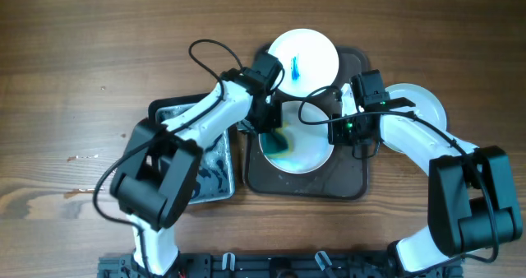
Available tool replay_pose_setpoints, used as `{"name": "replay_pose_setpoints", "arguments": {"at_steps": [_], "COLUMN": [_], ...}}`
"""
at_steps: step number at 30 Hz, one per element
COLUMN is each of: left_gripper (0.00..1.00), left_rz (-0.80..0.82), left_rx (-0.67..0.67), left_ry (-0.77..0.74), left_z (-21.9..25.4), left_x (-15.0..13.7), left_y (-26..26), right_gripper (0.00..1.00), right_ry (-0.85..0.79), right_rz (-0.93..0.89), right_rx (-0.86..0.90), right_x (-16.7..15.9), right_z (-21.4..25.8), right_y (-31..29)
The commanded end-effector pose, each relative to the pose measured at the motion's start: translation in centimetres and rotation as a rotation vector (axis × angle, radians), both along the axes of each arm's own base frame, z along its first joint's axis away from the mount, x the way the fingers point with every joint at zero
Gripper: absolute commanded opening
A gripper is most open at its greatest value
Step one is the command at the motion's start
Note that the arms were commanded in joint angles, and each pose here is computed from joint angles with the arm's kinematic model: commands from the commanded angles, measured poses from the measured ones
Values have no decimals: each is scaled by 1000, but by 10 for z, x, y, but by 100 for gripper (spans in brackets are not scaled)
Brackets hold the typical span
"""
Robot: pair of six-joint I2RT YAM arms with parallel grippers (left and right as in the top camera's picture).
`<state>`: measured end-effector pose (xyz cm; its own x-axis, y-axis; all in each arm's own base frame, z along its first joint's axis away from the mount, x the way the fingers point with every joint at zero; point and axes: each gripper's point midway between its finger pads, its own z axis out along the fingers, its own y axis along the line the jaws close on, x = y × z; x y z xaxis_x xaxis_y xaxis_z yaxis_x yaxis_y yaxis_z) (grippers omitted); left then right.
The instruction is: Clean dirty plates on tray and stack at the side
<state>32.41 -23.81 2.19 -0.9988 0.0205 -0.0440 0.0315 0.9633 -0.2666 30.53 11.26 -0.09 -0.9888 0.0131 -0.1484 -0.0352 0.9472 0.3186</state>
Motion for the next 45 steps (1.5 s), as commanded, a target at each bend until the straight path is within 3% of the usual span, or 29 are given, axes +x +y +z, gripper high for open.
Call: {"name": "replay_pose_setpoints", "arguments": {"at_steps": [1, 3, 6, 9, 12, 13, 16, 20, 22, 23, 27, 31, 33, 38, 45], "left_gripper": [4, 4, 4, 4, 4, 4, 4, 4, 18, 36, 67, 84, 100, 100, 100], "left_rz": [-18, -33, 6, 164, 337, 384, 483, 481, 495, 515, 585, 707, 741, 788, 945], "left_rx": [-167, -252, -272, -97, 209, 235, 204, 136, 136, 130, 71, 46, 32, 20, 85], "left_ry": [-83, -109, -149, -177, -120, -94, -34, -20, -20, -19, -55, -193, -264, -392, -388], "left_z": [61, 93, 131, 142, 114, 100, 32, 5, 9, 18, 62, 132, 152, 185, 189], "left_x": [4, -2, -9, -9, -19, -24, -42, -52, -51, -49, -38, -36, -38, -49, -73], "left_y": [-11, -16, 6, 78, 167, 178, 191, 182, 186, 190, 209, 250, 259, 271, 310], "right_gripper": [4, 4, 4, 4, 4, 4, 4, 4, 4, 4, 4, 4, 4, 4, 4], "right_ry": [42, 43, 46, 52, 14, 0, -18, 34, 37, 20, -39, -40, -59, -229, -727], "right_rz": [-14, -14, -14, -8, -8, -8, -6, 0, 5, 10, 77, 178, 216, 291, 278], "right_rx": [-80, -80, -80, -54, -39, -36, -21, -6, -12, -10, -10, -31, -16, -85, -375], "right_x": [-8, -9, -9, -10, -2, 2, 6, -3, -1, 2, 7, 4, 6, 25, 50], "right_z": [-17, -17, -17, -16, -14, -13, -12, -7, 9, 25, 80, 136, 152, 157, 199], "right_y": [-15, -15, -15, -10, -7, -7, -4, -2, -2, -1, 6, 41, 68, 144, 197]}}
